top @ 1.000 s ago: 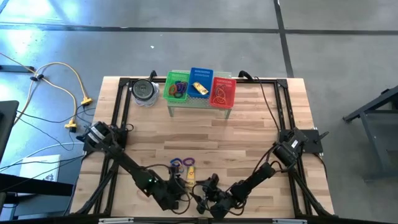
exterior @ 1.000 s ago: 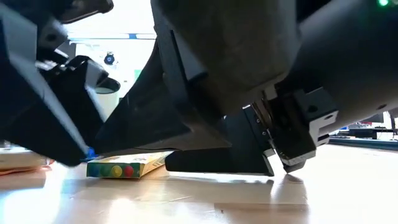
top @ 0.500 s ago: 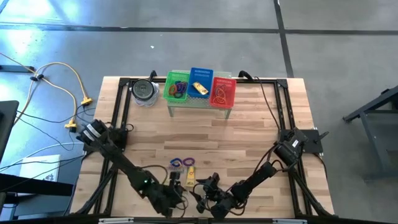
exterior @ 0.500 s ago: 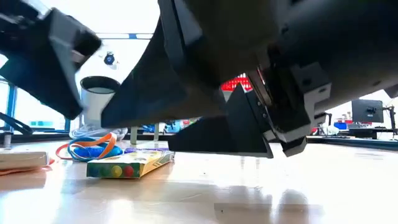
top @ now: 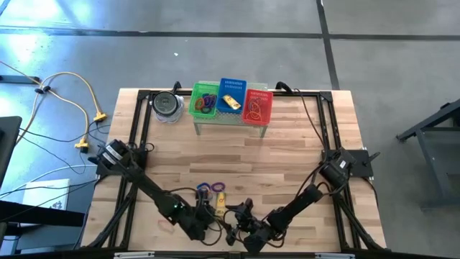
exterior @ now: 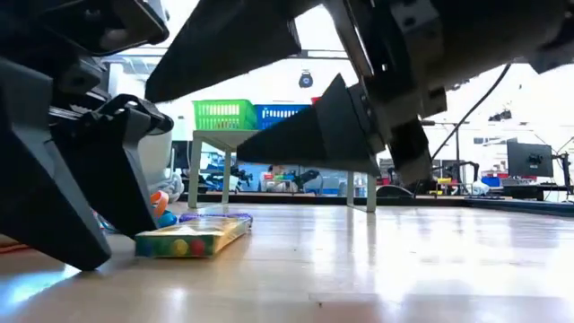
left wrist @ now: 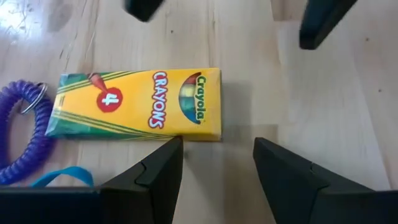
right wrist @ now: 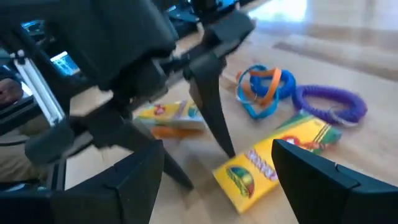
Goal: Pick & Place Office Desk Supplies
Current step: Put the yellow crayon box into the blue bin on the shelf
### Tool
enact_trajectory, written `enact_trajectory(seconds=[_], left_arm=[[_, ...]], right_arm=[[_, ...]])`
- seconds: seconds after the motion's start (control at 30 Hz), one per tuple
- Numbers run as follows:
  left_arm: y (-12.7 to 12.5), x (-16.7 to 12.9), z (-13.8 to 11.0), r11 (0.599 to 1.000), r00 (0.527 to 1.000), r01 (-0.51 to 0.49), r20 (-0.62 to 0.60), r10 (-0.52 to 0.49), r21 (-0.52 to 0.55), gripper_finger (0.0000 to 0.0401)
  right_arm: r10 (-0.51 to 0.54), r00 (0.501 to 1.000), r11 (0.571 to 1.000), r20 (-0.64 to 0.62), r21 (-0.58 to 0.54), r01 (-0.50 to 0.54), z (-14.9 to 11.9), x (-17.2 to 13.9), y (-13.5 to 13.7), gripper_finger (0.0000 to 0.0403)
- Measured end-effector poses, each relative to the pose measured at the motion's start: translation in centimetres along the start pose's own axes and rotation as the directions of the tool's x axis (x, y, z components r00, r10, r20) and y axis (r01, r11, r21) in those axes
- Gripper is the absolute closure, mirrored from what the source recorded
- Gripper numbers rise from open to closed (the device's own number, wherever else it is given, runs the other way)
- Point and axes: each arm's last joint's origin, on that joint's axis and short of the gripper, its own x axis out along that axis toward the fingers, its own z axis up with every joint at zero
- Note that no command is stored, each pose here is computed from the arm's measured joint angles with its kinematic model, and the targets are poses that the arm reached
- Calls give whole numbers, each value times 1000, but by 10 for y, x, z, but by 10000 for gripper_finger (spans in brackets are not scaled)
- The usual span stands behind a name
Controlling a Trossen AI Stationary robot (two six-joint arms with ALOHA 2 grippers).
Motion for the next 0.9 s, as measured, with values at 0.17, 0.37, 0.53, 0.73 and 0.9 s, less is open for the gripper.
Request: enact_trajectory(seconds=[0.17, 0.37, 0.53, 0.73, 0.9], left_arm=[[0, 4, 6, 999, 998, 38, 44, -36, -33, 208], [2, 6, 16, 995, 992, 74, 106, -66, -71, 208], [1, 6, 19, 993, 988, 94, 126, -85, -70, 208], [-11, -9, 17, 990, 982, 138, 138, -132, -39, 208], [-17, -30, 13, 990, 985, 144, 91, -144, 1, 208]], right_arm=[[-24, 999, 1000, 31, -1, 24, 4, -1, 0, 116], [-21, 1000, 1000, 23, -8, 22, 11, -6, 3, 116], [-14, 1000, 1000, 3, -20, 14, 22, -13, 7, 130], [-21, 996, 992, -84, -123, 11, 50, -30, 24, 155], [-18, 990, 973, -142, -229, -15, 75, -39, 48, 166]])
